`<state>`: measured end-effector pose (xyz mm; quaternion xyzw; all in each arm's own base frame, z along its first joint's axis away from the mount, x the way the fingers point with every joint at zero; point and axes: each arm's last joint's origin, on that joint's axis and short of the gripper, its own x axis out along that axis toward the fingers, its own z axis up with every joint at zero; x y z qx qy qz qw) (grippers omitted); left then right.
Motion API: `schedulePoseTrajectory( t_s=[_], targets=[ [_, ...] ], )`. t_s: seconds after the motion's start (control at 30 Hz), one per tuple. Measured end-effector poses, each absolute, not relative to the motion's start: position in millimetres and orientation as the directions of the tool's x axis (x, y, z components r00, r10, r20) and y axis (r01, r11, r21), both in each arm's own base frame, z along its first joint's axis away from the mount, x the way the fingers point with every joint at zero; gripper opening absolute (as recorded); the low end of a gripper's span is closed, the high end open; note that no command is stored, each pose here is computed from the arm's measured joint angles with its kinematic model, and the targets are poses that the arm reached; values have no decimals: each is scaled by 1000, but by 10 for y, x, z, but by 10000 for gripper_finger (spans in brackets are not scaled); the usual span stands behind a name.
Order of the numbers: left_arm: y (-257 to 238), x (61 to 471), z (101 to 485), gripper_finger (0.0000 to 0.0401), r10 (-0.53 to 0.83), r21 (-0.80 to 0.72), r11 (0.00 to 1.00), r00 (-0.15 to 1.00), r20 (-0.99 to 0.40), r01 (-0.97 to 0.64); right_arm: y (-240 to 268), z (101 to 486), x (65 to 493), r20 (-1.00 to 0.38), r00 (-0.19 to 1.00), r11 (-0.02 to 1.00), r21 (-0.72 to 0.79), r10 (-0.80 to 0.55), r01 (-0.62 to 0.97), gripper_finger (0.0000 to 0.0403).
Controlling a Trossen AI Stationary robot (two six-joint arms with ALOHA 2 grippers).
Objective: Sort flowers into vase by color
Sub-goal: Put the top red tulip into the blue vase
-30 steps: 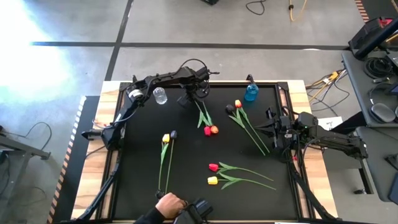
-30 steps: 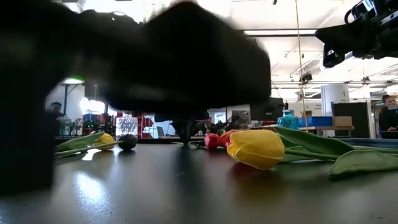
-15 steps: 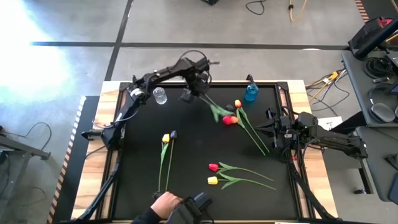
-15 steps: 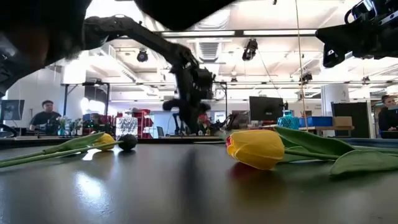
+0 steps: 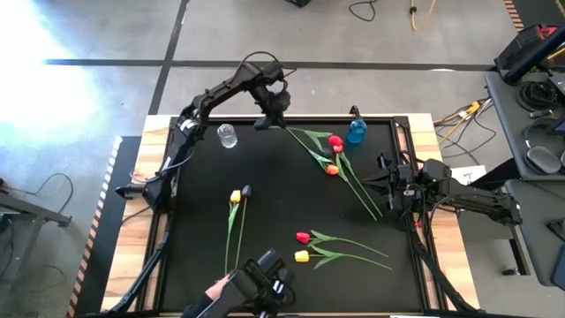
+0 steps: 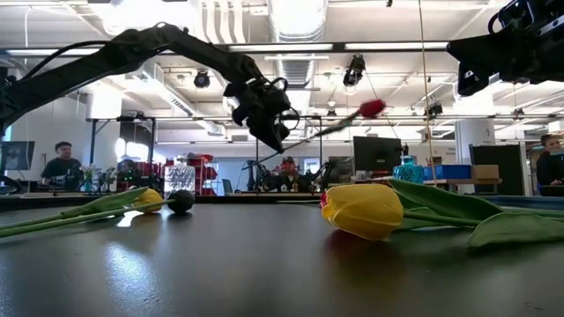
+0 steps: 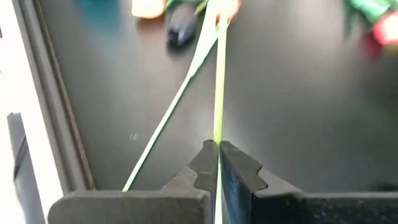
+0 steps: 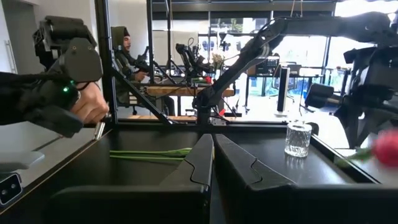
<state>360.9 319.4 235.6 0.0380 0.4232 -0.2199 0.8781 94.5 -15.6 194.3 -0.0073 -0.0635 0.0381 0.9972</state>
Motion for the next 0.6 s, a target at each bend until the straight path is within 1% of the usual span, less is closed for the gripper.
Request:
schedulePoseTrajectory(
  t_s=[0.17, 0.33, 0.4, 0.5, 0.6],
  targets=[
    [3199, 3634, 2358, 0, -429, -136, 876, 617, -660, 463, -156, 1944, 944, 127, 989, 997, -20, 77, -75, 9],
    [3195, 3745, 2312, 0, -394, -94, 890, 647, -652, 447, -156, 1944, 944, 127, 989, 997, -20, 77, -75, 9],
    [3198, 3806, 2262, 0, -348, -64, 907, 653, -673, 417, -156, 1944, 945, 126, 989, 997, -19, 77, -75, 9],
    [3254, 3913, 2168, 0, -219, 15, 947, 680, -700, 321, -156, 1943, 944, 127, 989, 997, -19, 77, -75, 9],
    [3326, 3975, 2106, 0, -136, 67, 968, 730, -670, 241, -156, 1942, 945, 126, 989, 997, -19, 77, -75, 9]
  ],
)
